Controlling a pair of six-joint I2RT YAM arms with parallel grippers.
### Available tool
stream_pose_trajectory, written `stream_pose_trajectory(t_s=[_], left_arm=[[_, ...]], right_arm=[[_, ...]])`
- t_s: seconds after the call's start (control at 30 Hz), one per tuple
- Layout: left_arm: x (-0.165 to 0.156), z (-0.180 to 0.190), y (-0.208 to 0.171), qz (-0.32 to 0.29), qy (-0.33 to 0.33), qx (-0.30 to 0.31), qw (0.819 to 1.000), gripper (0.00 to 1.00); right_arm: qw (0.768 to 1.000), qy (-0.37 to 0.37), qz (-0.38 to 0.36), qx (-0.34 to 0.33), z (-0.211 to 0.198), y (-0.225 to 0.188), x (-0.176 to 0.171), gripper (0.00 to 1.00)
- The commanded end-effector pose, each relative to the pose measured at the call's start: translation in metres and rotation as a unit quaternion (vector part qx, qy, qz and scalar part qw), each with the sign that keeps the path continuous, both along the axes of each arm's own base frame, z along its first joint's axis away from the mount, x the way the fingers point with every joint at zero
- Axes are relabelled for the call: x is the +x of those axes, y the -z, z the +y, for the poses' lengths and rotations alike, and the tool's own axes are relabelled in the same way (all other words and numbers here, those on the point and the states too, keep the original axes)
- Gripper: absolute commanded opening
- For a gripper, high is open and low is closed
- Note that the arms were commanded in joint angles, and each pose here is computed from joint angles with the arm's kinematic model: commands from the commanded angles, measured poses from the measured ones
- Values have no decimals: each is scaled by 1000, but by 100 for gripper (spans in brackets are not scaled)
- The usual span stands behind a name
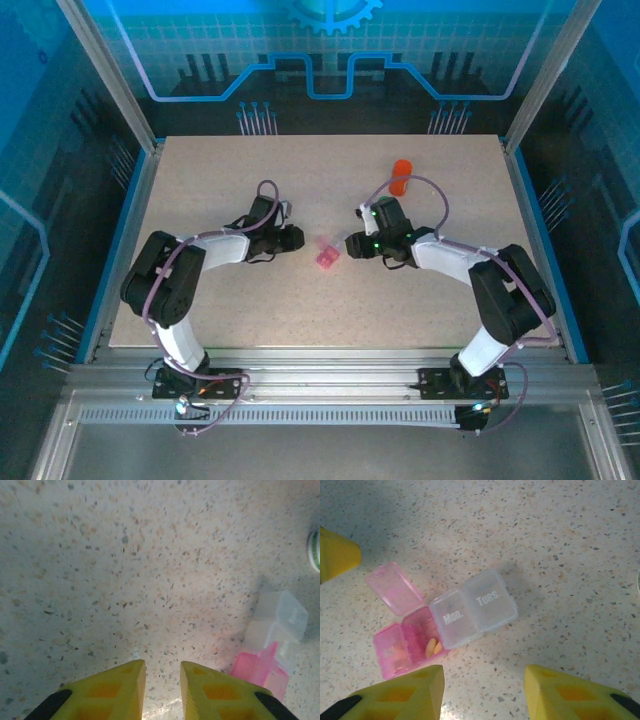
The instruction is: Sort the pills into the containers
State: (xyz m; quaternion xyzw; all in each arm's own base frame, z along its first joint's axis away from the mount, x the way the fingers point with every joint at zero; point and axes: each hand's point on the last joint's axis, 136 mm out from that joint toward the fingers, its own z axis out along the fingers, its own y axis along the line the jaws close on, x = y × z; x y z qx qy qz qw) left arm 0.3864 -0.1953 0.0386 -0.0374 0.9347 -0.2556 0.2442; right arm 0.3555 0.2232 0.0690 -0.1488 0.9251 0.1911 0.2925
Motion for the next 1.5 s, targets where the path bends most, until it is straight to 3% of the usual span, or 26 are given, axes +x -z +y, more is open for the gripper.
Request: stream_pose_trajectory(t_s=[0.0,0.27,0.7,0.83,1.07,1.47], left_arm=[[12,-17,-11,-10,11,-33,999,27],[15,-41,-11,-18,44,-32,998,27],[-14,-73,-19,-36,97,-45,994,37],[-20,-81,-16,-29,107,-46,993,38],[-28,-91,-8,-21,117,-41,992,40],[-36,-104,3,-7,131,-35,991,43]], right_arm=[[1000,18,-19,-4,2,-5,19,47],[1000,22,-9,-9,6,13,32,47],[999,41,22,10,9,29,37,46],[996,58,38,50,9,31,37,46],[975,104,52,187,-1,13,43,43],[967,102,59,226,3,3,41,43]])
